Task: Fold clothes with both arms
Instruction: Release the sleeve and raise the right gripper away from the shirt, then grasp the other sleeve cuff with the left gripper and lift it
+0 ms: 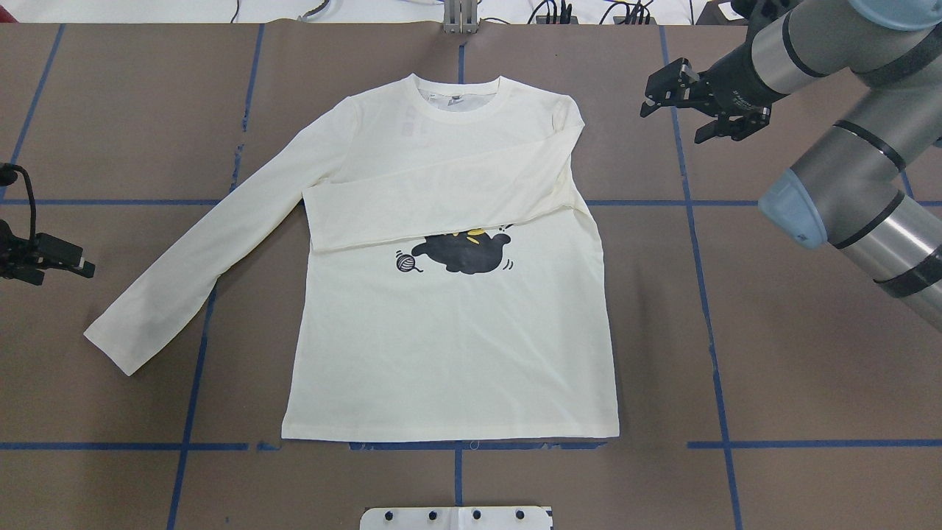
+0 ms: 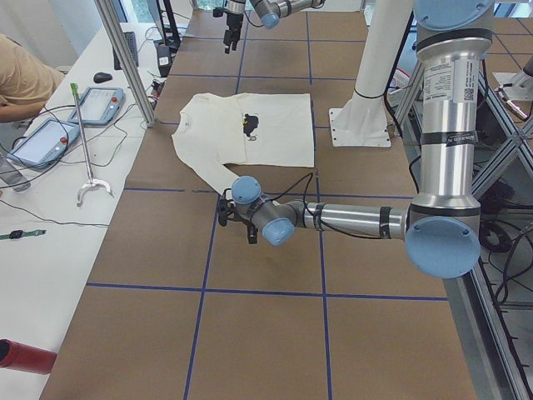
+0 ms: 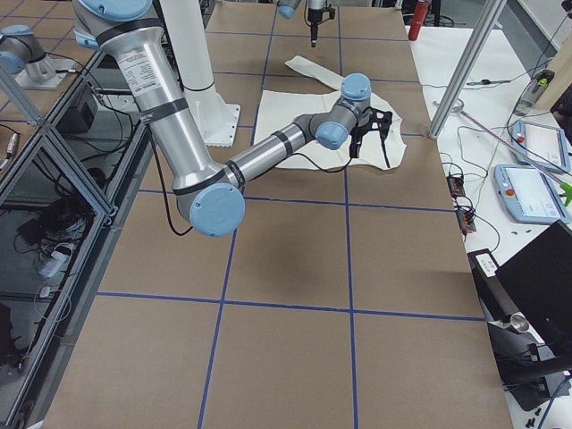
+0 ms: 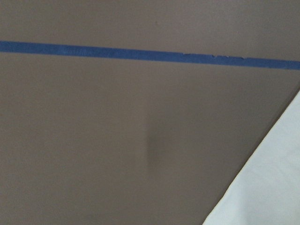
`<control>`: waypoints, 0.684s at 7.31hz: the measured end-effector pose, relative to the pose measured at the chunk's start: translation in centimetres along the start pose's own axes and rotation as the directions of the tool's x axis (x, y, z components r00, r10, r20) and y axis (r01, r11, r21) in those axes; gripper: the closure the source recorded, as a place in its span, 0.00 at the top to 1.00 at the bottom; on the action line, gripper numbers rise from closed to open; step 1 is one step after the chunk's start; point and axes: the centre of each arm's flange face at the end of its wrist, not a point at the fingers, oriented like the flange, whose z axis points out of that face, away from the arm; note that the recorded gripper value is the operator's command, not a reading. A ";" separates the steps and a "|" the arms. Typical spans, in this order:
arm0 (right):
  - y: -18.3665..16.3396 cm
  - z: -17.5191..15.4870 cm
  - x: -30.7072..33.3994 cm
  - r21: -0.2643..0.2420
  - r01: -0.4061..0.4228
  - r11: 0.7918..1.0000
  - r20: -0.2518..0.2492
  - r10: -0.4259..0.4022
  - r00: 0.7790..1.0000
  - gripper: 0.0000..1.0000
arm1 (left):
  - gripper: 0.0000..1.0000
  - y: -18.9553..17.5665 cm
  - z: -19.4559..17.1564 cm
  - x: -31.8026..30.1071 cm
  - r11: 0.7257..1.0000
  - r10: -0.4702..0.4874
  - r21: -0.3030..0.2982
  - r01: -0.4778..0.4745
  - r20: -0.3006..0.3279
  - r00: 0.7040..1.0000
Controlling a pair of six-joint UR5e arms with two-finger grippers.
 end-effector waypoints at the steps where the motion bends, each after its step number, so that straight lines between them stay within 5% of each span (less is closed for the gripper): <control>1: 0.2 0.1 0.1 0.000 0.000 1.000 -0.002 0.000 1.000 1.00 | 0.94 1.1 1.6 1.1 1.000 -0.004 -0.026 0.003 -0.006 1.000; 3: 0.7 0.7 0.2 -0.004 0.003 1.000 -0.009 -0.003 1.000 1.00 | 0.82 2.6 3.7 2.2 0.999 0.006 -0.054 -0.006 0.006 1.000; 5: 1.4 1.5 0.2 -0.005 0.005 1.000 -0.017 -0.005 1.000 1.00 | 0.81 3.6 4.8 2.0 0.998 0.010 -0.063 -0.008 0.028 1.000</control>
